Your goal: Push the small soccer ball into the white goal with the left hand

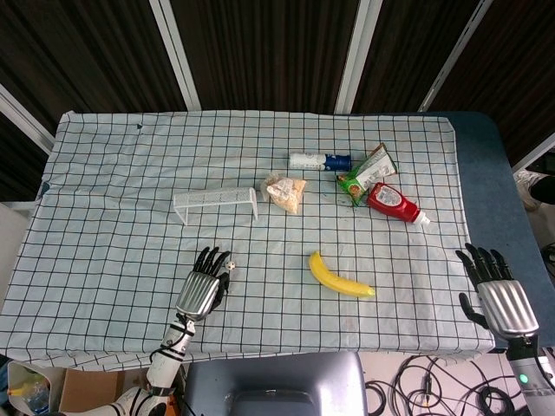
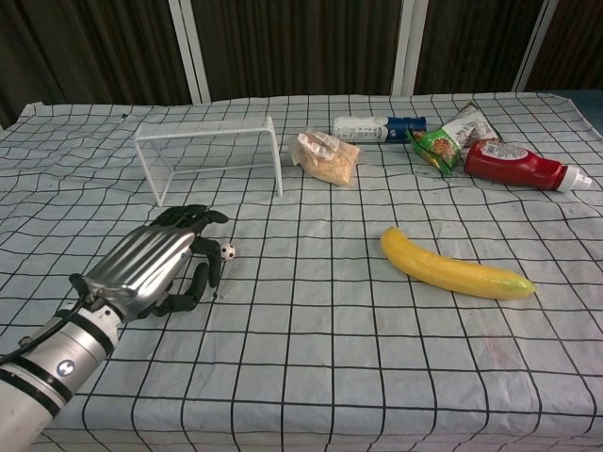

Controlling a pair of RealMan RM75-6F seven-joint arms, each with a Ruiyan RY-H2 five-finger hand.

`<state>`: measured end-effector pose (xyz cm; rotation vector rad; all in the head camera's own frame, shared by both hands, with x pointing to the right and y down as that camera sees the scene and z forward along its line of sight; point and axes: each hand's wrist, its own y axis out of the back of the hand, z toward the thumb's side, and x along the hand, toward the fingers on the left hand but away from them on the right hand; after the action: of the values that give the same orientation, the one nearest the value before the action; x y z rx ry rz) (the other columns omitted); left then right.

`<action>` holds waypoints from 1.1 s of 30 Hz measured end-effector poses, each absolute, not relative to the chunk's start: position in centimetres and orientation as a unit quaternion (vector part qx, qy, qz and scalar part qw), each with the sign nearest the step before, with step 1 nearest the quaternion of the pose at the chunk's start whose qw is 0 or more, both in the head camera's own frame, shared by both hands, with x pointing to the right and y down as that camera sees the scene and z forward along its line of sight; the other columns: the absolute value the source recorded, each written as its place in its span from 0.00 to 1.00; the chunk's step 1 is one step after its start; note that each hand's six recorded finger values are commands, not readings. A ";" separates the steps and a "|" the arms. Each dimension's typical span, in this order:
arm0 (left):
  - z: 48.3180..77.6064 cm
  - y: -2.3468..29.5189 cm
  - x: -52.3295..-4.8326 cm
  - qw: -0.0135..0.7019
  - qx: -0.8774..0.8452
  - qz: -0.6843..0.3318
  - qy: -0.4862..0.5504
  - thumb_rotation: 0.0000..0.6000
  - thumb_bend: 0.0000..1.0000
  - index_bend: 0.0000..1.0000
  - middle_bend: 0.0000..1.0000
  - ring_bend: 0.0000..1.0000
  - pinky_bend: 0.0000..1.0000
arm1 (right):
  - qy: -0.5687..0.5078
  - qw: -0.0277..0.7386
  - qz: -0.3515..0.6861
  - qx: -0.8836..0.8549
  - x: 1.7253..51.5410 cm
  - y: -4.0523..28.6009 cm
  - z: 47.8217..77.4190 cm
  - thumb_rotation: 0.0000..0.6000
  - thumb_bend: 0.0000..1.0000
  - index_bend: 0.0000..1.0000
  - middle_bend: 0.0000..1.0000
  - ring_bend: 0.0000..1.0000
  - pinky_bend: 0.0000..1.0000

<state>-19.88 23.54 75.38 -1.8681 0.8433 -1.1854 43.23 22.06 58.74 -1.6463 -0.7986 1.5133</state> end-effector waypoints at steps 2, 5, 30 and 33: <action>75.6 23.3 -19.8 0.375 -0.730 -0.466 0.330 1.00 0.73 0.59 0.12 0.00 0.04 | -0.313 0.374 0.591 -0.642 43.3 22.0 58.7 1.00 0.43 0.00 0.00 0.00 0.00; 76.2 23.0 -19.6 0.371 -0.728 -0.475 0.327 1.00 0.72 0.41 0.10 0.00 0.04 | -0.314 0.375 0.592 -0.640 43.3 22.0 58.7 1.00 0.43 0.00 0.00 0.00 0.00; 63.0 16.2 -25.0 0.467 -0.633 -0.424 0.449 1.00 0.45 0.00 0.00 0.00 0.00 | -0.314 0.379 0.584 -0.646 42.9 22.9 57.5 1.00 0.43 0.00 0.00 0.00 0.00; 62.1 17.9 -29.2 0.468 -0.647 -0.460 0.388 1.00 0.42 0.00 0.00 0.00 0.00 | -0.310 0.383 0.583 -0.646 42.7 23.2 57.5 1.00 0.43 0.00 0.00 0.00 0.00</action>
<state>-29.24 17.92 62.07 -1.5878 0.9524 -1.1279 42.65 23.19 57.50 -1.6487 -0.7901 1.4862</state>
